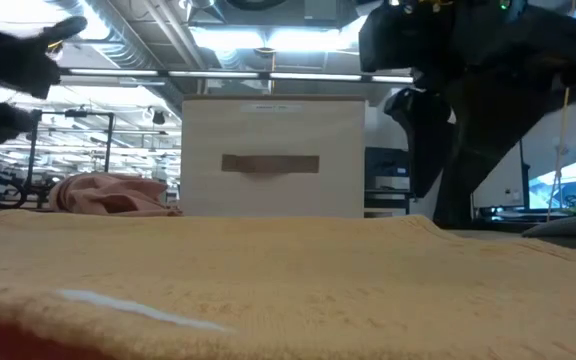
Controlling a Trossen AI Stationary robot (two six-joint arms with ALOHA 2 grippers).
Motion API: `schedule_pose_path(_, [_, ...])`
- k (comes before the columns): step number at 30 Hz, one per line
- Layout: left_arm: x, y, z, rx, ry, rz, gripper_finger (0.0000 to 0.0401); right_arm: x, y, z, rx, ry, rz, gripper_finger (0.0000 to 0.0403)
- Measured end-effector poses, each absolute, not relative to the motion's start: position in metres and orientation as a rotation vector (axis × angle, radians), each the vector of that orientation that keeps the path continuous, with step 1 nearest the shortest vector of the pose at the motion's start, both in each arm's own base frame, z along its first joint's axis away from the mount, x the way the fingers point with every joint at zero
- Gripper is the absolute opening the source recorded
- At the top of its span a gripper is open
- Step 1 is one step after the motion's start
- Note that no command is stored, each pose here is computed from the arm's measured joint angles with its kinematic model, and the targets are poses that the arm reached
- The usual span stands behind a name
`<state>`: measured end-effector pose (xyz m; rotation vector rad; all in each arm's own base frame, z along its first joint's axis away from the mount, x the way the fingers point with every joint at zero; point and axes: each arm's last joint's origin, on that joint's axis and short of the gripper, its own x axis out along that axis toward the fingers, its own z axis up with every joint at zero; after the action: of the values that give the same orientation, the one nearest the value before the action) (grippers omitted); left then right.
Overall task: Fold towel
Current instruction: Fold the yellow towel
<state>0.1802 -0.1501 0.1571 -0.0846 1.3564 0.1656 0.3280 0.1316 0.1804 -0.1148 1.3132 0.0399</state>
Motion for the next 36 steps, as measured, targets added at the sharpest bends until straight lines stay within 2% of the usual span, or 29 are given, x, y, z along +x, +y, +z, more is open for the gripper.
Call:
schedule_pose_path(11, [0.170, -0.143, 0.134, -0.133, 1.356, 0.150, 0.0262, 0.333, 0.133, 0.156, -0.163, 1.375, 0.043, 0.0259])
schedule_pose_path(22, [0.170, -0.142, 0.133, -0.156, 1.368, 0.158, 0.0262, 0.331, 0.124, 0.154, -0.116, 1.456, 0.048, 0.0259])
schedule_pose_path(36, [0.169, -0.143, 0.132, -0.159, 1.375, 0.155, 0.0262, 0.320, 0.121, 0.127, -0.082, 1.431, 0.061, 0.0259])
